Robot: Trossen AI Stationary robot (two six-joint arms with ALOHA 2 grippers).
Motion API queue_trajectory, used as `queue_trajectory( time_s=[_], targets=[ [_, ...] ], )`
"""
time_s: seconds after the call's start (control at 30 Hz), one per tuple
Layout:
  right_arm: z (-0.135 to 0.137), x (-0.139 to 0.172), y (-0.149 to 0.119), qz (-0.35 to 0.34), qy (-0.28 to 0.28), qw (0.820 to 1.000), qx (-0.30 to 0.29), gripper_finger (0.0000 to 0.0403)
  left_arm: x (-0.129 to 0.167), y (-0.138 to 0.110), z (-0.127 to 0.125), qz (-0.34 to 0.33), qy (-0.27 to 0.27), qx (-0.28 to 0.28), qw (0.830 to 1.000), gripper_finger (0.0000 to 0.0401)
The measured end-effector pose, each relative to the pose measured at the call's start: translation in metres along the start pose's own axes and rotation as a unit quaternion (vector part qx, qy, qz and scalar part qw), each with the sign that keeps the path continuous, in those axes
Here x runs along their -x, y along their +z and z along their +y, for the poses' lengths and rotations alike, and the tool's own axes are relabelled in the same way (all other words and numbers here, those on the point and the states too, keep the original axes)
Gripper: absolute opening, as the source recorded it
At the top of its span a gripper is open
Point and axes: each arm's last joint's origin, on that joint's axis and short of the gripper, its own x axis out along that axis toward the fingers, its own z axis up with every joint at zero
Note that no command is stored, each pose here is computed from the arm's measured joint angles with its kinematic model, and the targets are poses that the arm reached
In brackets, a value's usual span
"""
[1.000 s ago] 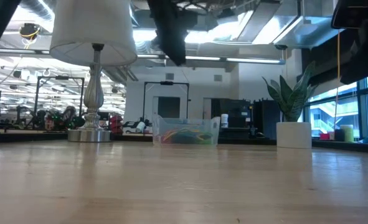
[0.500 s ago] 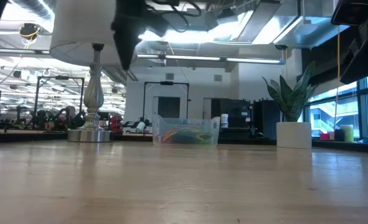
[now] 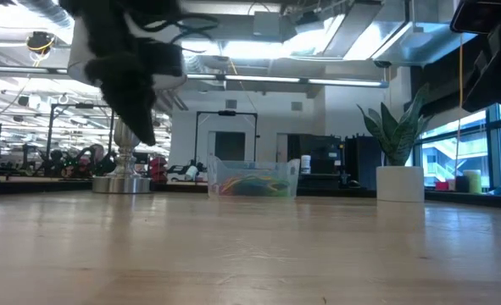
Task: Pick and place rubber bands into bin
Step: Put the blue rubber band into the transparent bin
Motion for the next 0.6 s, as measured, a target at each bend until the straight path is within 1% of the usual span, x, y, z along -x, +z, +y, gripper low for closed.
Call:
queue_trajectory(
  time_s=[0.07,0.13,0.3,0.47,0.6],
  targets=[
    [0.001,0.0,0.0,-0.002,0.003,1.0,-0.008,0.0012,0.002,-0.014,0.004,-0.052,-0.01,0.001,0.999,0.0131],
    [0.001,0.0,0.001,-0.002,0.003,1.0,-0.015,0.0012,0.005,-0.027,0.008,-0.112,-0.022,0.006,0.993,0.0131],
    [0.002,0.0,0.002,-0.007,0.01,1.0,-0.02,0.0012,0.016,-0.061,0.019,-0.237,-0.041,0.025,0.97,0.0131],
    [0.004,-0.001,0.004,-0.016,0.019,0.999,-0.032,0.0012,0.025,-0.093,0.029,-0.306,-0.057,0.04,0.949,0.0131],
    [0.004,-0.002,0.009,-0.026,0.024,0.998,-0.046,0.0012,0.03,-0.112,0.035,-0.358,-0.07,0.056,0.929,0.0131]
  ],
)
